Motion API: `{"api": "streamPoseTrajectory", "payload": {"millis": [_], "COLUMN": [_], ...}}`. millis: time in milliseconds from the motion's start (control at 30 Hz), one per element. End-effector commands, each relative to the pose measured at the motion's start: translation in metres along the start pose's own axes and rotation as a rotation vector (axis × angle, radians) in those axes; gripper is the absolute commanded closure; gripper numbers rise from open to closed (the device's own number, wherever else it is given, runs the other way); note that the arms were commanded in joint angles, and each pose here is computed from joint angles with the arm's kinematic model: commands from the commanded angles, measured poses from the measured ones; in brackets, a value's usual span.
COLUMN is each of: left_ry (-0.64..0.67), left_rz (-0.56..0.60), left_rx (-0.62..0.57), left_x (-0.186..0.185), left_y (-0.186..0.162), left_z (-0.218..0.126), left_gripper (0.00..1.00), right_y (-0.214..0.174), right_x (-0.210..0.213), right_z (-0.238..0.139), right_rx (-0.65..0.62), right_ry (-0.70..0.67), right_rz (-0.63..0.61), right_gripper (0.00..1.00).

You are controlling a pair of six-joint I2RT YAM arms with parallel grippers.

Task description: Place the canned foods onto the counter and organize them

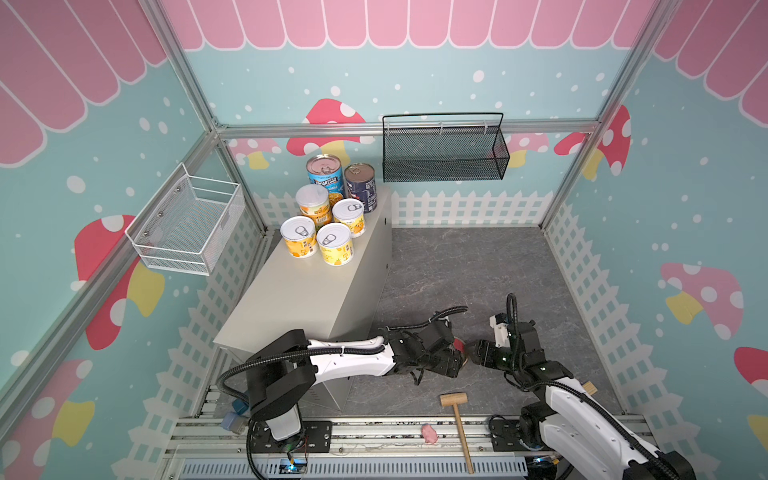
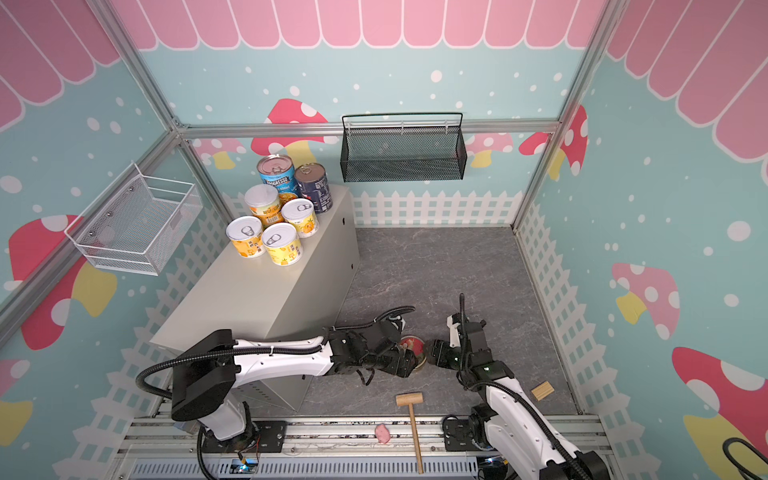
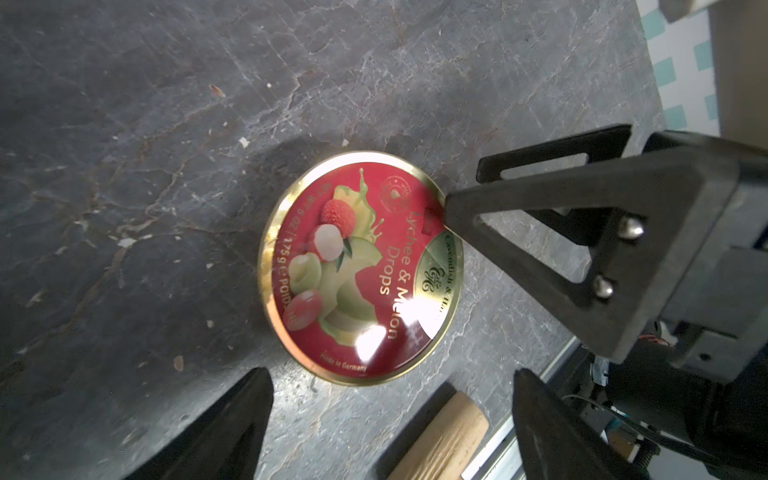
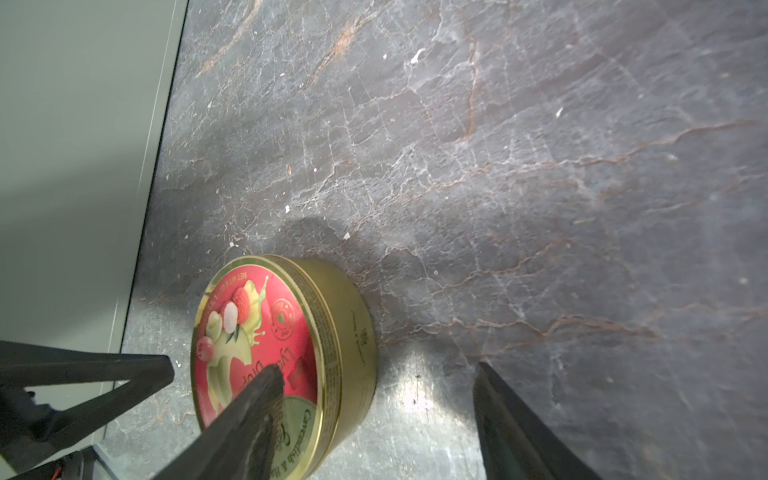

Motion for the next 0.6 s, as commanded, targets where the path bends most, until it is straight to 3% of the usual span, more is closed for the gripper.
{"api": "streamPoseTrajectory", "payload": {"millis": [0,400,567], "left_ry": [0.028,0.065,0.151], "left_rz": [-0.051,-0.104,-0.148], "left_rx": [0.017,0.015,0.009], "left_x": [0.018,0.034,0.050], "left_y": [-0.001,0.002,0.003], "left_z": [0.011,0.028,0.028], "left_gripper": [0.10,0.22,0.23], "right_y": [-0.002,-0.009,-0.008], "right_x": [0.003,0.008,0.008], "right_z": [0.002,0.006,0.005], "right_rx": [0.008,0.030,0.024], "right_ry": [0.029,0.084,0.084], "right_rz": [0.003,-0.002,-0.002], "right_gripper": [0.32,0.37,0.37]}}
Point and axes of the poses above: each gripper's point midway between its finger pads, its own z axis out along the fingers, its own x axis along the line the jaws close on, y = z × x, the point moved 3 cm from there along -z, back along the fingers, and after that the axes turned 4 degrees about -z, right-handed, at the moved point
